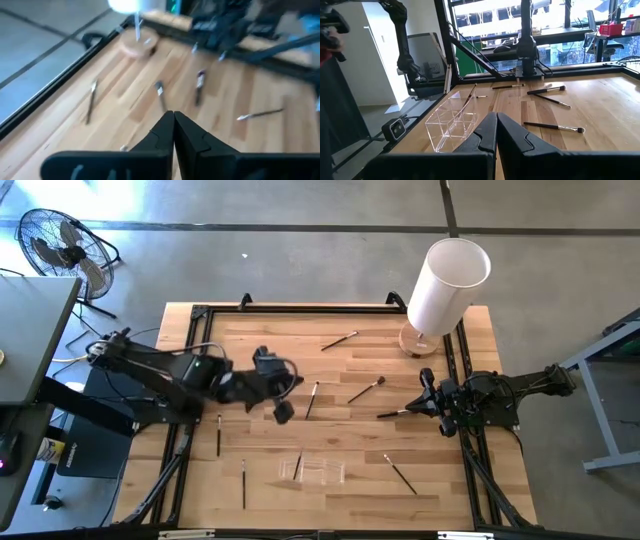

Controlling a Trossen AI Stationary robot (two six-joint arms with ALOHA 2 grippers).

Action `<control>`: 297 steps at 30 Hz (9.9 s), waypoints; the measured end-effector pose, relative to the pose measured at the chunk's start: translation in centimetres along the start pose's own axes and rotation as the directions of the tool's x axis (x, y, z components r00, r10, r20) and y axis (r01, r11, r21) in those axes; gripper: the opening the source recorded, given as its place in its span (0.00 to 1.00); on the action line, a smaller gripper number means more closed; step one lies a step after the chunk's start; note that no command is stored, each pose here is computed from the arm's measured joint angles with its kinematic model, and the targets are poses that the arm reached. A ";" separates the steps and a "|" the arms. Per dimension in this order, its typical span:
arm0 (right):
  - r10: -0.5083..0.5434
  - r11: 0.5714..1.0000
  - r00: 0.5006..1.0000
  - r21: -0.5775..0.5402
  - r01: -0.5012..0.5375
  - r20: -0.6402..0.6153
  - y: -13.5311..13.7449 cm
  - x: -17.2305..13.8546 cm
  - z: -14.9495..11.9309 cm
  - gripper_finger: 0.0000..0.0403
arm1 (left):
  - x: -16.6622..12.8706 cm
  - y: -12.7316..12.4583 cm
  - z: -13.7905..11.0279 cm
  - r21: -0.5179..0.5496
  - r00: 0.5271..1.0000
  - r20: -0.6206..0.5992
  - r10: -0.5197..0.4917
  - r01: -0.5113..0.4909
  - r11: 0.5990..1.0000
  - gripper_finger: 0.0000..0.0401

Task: Put items in baskets/containers
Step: Put the black blush brush into the transparent organizer, then put the black eyeshadow brush into the transparent organizer

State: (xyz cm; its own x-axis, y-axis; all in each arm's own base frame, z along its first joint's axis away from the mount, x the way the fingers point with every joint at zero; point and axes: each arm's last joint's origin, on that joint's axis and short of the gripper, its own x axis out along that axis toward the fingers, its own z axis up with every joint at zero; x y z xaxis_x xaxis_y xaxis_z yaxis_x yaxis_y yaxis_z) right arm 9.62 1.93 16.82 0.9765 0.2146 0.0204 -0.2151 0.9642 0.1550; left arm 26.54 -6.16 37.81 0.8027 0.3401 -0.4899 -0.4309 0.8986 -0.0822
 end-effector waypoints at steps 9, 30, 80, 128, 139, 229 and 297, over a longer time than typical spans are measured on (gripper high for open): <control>0.000 1.000 1.000 0.000 0.000 0.000 0.0 0.0 0.0 0.01 | 1.0 3.5 -1.8 -0.169 0.937 -0.344 0.054 -0.119 0.978 0.00; -0.409 0.909 0.909 -0.051 0.414 0.075 -0.4 1.3 4.1 0.00 | 2.6 10.2 -13.7 -0.225 0.876 -0.477 0.070 -0.198 0.954 0.00; -0.101 -0.747 -0.108 0.003 0.665 -0.989 -3.7 10.6 -1.8 0.30 | 0.6 13.8 -13.3 0.105 0.911 -0.362 -0.197 0.250 0.963 0.00; -0.233 -0.469 -0.117 0.006 0.883 -0.965 -9.4 11.8 -2.3 0.29 | 0.7 13.9 -13.2 0.144 0.917 -0.352 -0.187 0.250 0.957 0.00; -0.267 -0.161 -0.060 -0.017 0.987 -0.962 -9.4 12.4 -2.4 0.04 | 0.7 13.9 -13.2 0.082 0.917 -0.352 -0.186 0.228 0.970 0.00; -0.341 0.462 0.357 0.176 0.869 -0.870 4.8 13.7 0.7 0.01 | 8.0 12.5 -12.4 -0.226 0.952 -0.263 -0.157 0.098 0.969 0.17; -0.425 0.261 0.446 0.365 0.894 -0.788 1.6 15.3 1.8 0.01 | 20.2 12.7 -14.4 0.098 0.626 -0.775 0.088 -0.018 0.995 0.24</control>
State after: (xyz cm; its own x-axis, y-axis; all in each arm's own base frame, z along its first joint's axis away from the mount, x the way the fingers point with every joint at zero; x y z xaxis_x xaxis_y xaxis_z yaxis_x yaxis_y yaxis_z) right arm 24.26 6.50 19.13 0.5163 -0.1913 -0.8348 0.8213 0.3869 0.4193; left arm 31.36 8.10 14.38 0.1453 0.0773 -0.9864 -0.4028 0.9152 0.0124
